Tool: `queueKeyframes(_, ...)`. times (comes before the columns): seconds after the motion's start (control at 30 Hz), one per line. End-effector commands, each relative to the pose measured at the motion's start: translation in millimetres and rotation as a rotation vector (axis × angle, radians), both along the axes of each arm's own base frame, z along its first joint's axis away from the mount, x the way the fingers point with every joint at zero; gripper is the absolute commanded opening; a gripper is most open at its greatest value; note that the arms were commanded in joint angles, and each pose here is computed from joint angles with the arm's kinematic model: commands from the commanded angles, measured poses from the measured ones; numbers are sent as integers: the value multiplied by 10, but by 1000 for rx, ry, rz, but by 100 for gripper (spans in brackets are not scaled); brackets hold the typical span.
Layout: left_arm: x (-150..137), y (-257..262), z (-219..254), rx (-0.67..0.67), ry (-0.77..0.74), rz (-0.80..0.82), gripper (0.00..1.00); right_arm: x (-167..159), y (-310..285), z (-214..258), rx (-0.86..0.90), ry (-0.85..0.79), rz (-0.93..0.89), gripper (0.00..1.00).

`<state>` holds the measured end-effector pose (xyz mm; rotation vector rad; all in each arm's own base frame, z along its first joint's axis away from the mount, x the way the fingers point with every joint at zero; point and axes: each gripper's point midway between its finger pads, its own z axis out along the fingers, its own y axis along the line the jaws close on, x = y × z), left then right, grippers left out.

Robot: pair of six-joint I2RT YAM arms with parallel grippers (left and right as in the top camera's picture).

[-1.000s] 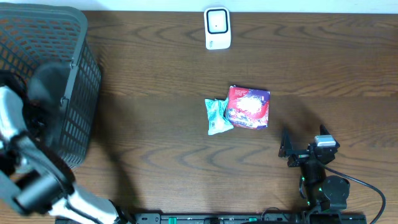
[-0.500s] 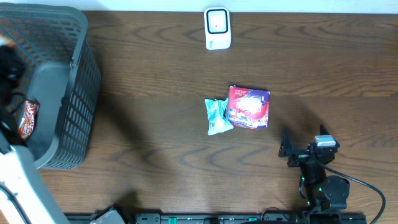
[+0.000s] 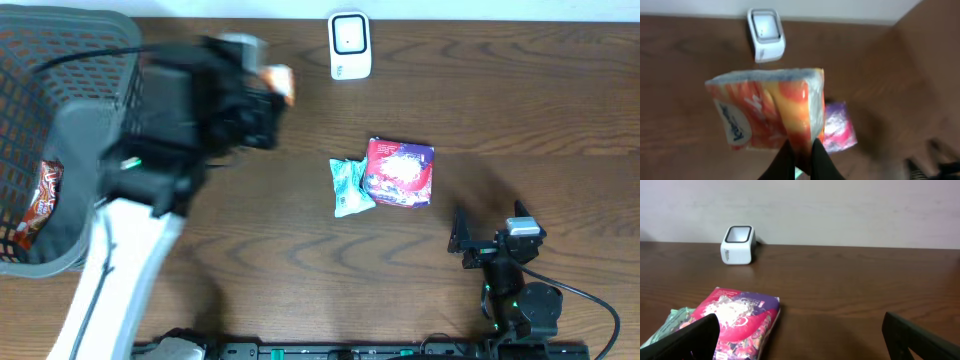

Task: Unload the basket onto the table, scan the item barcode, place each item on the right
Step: 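Carry the orange packet out and drop it beside the green packet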

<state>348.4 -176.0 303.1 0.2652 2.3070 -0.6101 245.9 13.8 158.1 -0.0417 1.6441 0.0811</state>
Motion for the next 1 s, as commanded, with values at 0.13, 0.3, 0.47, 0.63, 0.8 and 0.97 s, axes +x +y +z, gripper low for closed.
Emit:
queueKeyframes(0.13,256,-516,-1053,299,107,-55,7,1,14,-22,14,6,4,99)
queueKeyframes(0.3,345,-747,-1645,328,207,-64,7,1,14,-22,14,6,3,99)
queueKeyframes(0.47,330,-758,-2055,380,289,-76,12,1,14,-22,14,6,4,99)
queueKeyframes(0.63,329,-757,-2007,375,281,-75,59,1,14,-22,14,6,3,99)
queueKeyframes(0.8,363,-730,-1671,340,207,-57,69,1,14,-22,14,6,3,99)
queueKeyframes(0.97,555,-351,-987,329,34,91,69,1,14,-22,14,6,3,99)
